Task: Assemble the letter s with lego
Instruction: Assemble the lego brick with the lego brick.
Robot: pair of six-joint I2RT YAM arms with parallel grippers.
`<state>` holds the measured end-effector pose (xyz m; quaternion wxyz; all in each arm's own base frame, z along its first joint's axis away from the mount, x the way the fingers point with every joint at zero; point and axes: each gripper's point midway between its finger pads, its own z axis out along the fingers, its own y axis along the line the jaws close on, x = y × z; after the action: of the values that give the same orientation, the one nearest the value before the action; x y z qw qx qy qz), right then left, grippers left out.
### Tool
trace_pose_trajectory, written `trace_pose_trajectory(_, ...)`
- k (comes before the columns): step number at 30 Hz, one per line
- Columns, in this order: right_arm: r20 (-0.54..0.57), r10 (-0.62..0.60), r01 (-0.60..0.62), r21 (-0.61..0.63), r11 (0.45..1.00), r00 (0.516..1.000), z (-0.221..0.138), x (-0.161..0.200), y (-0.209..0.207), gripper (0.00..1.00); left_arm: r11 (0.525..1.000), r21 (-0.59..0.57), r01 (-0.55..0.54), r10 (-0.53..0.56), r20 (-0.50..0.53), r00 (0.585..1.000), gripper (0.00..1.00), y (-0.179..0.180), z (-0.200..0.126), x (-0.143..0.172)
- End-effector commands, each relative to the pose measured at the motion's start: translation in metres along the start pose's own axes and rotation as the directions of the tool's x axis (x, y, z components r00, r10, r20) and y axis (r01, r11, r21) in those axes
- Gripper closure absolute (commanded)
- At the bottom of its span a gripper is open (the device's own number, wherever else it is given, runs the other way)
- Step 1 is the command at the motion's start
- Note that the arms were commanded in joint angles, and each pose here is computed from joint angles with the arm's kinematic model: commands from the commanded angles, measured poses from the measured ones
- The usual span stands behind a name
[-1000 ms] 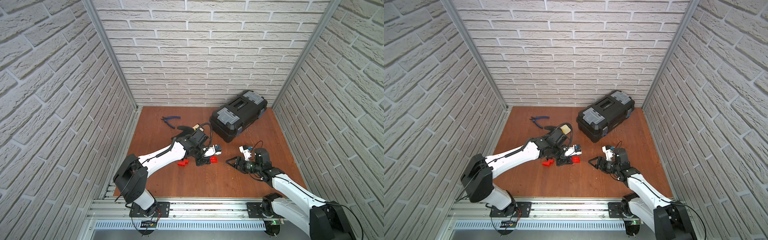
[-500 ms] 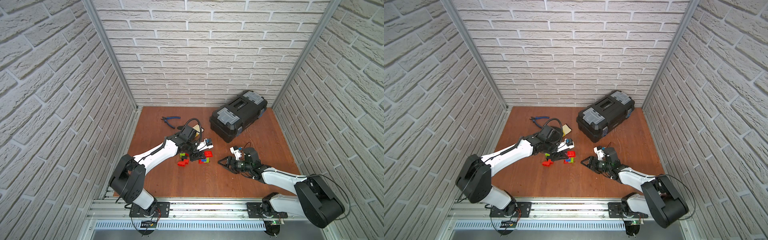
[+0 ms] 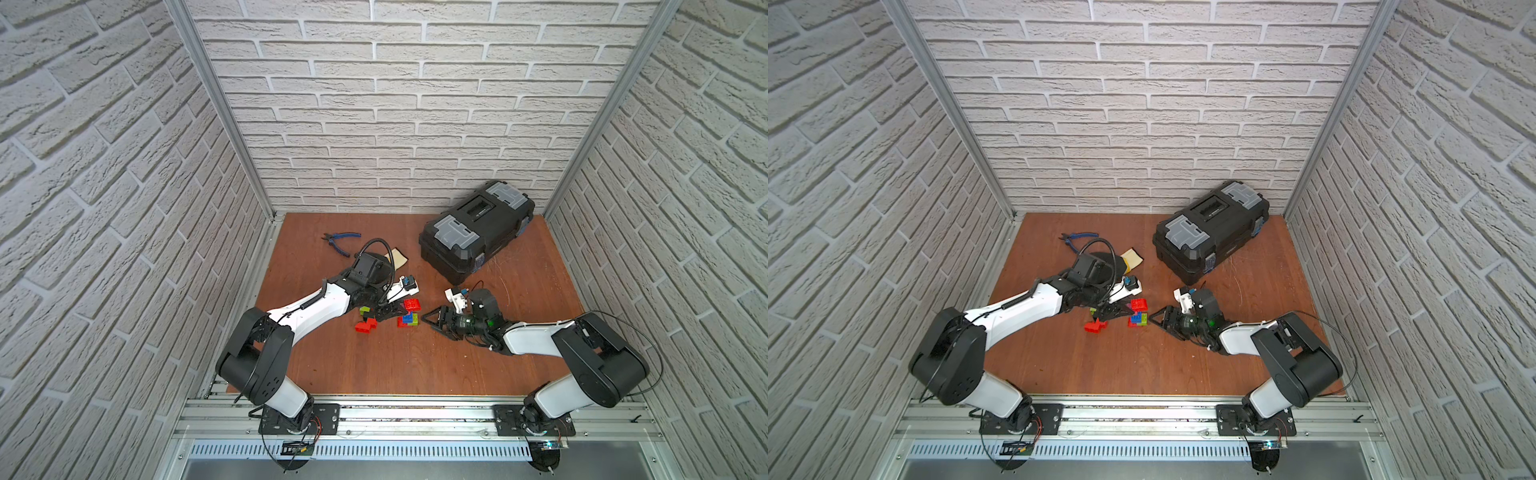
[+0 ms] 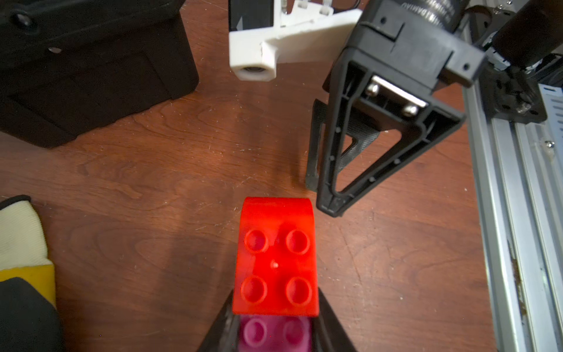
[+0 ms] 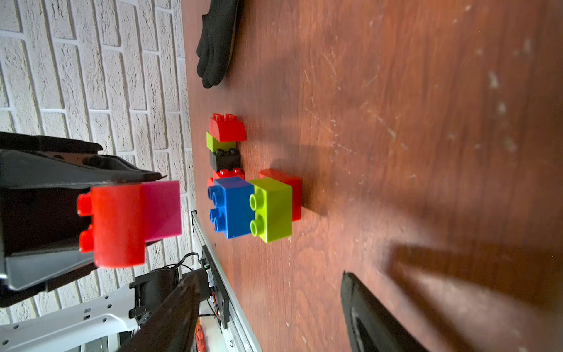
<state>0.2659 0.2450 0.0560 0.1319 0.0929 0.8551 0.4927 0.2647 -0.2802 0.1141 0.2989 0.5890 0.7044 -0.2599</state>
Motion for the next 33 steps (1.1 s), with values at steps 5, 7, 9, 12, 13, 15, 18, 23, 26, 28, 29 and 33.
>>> trace_pose_trajectory(5, -0.004, -0.057, 0.056, -0.107, 0.993, 0.998, 0.016, -0.01, 0.029, 0.26, 1.0, 0.001, -0.021, 0.021, 0.036, 0.999, 0.69, 0.004, 0.004, 0.003)
trace_pose_trajectory(7, -0.009, -0.057, 0.055, -0.118, 0.991, 0.998, 0.02, -0.011, 0.03, 0.27, 1.0, 0.004, -0.021, 0.021, 0.033, 0.999, 0.69, 0.003, 0.004, 0.004)
trace_pose_trajectory(9, -0.017, -0.055, 0.052, -0.132, 0.99, 0.998, 0.024, -0.01, 0.031, 0.28, 1.0, 0.009, -0.018, 0.018, 0.034, 0.999, 0.69, 0.002, 0.005, 0.005)
trace_pose_trajectory(12, -0.024, -0.056, 0.052, -0.136, 0.989, 0.998, 0.029, -0.011, 0.031, 0.29, 1.0, 0.016, -0.021, 0.021, 0.033, 0.999, 0.69, 0.0, 0.006, 0.007)
trace_pose_trajectory(13, -0.026, -0.057, 0.053, -0.135, 0.989, 0.998, 0.03, -0.011, 0.03, 0.29, 1.0, 0.017, -0.022, 0.021, 0.033, 0.999, 0.69, 0.0, 0.006, 0.007)
trace_pose_trajectory(15, -0.032, -0.061, 0.055, -0.143, 0.988, 0.998, 0.032, -0.011, 0.031, 0.3, 1.0, 0.018, -0.023, 0.023, 0.032, 0.999, 0.69, 0.0, 0.006, 0.008)
trace_pose_trajectory(18, -0.037, -0.061, 0.054, -0.153, 0.987, 0.997, 0.035, -0.012, 0.032, 0.31, 0.999, 0.024, -0.022, 0.021, 0.03, 0.999, 0.69, -0.001, 0.008, 0.01)
trace_pose_trajectory(23, -0.045, -0.054, 0.047, -0.143, 0.989, 0.998, 0.039, -0.011, 0.025, 0.33, 0.999, 0.031, -0.016, 0.015, 0.027, 1.0, 0.69, -0.002, 0.01, 0.011)
trace_pose_trajectory(26, -0.048, -0.041, 0.034, -0.144, 0.989, 0.998, 0.042, -0.011, 0.022, 0.35, 0.999, 0.035, -0.014, 0.013, 0.025, 1.0, 0.69, -0.002, 0.01, 0.012)
trace_pose_trajectory(28, -0.05, -0.035, 0.028, -0.139, 0.99, 0.998, 0.043, -0.01, 0.019, 0.36, 0.999, 0.034, -0.016, 0.015, 0.024, 1.0, 0.69, -0.002, 0.01, 0.012)
trace_pose_trajectory(29, -0.05, -0.036, 0.029, -0.135, 0.99, 0.998, 0.043, -0.01, 0.017, 0.36, 0.999, 0.034, -0.016, 0.015, 0.022, 1.0, 0.69, -0.002, 0.01, 0.013)
trace_pose_trajectory(33, -0.053, -0.029, 0.024, -0.106, 0.994, 0.998, 0.042, -0.007, 0.008, 0.37, 0.999, 0.038, -0.021, 0.02, 0.019, 1.0, 0.69, -0.004, 0.012, 0.017)
